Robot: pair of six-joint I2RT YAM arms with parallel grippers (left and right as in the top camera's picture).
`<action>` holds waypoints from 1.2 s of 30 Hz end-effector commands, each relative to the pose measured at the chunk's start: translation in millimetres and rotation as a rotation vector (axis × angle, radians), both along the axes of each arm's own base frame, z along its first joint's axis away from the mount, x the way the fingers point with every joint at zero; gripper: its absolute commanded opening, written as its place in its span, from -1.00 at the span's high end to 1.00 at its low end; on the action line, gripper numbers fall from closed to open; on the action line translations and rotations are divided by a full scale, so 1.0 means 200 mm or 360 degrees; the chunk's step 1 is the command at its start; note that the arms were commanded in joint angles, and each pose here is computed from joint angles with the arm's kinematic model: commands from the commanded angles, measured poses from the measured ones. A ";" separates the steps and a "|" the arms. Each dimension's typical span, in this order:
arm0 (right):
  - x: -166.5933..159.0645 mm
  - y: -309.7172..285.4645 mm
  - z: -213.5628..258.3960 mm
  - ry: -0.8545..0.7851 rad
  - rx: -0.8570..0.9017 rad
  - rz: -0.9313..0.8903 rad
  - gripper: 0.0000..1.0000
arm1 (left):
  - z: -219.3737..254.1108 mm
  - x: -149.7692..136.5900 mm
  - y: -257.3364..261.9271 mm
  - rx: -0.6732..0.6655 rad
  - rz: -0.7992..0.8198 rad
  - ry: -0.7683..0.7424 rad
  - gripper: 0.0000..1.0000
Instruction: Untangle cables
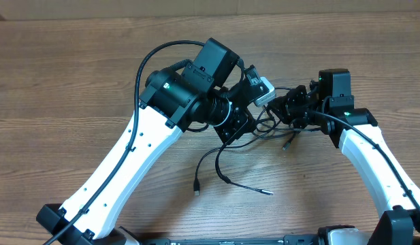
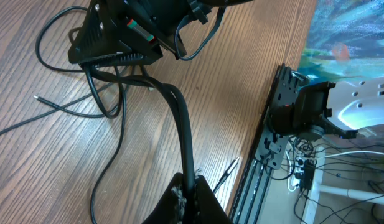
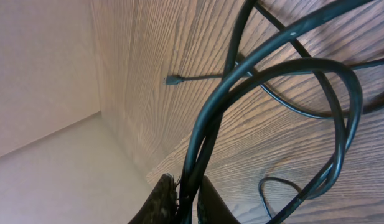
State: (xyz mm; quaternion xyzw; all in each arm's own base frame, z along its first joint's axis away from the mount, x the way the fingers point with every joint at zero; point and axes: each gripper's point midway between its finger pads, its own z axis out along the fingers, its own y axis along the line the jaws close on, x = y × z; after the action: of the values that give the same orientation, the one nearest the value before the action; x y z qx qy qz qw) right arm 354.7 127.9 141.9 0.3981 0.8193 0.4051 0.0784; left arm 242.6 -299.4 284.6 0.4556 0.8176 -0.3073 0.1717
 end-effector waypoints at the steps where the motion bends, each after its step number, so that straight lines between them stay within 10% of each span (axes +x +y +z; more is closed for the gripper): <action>1: 0.02 0.01 0.04 -0.0038 0.0004 0.0012 0.81 | 0.05 -0.03 -0.01 -0.0040 -0.0059 -0.0046 0.91; 36: 0.03 -0.08 -0.03 -0.0012 -0.0164 -0.0071 0.80 | 0.03 0.00 0.01 0.0012 -0.0029 -0.0088 0.92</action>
State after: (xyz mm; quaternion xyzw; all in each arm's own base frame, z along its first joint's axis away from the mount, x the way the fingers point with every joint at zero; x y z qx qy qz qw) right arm 352.9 114.7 129.9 0.4182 0.8272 0.3640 0.0911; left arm 244.8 -297.0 282.6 0.4544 0.8217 -0.2971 0.1732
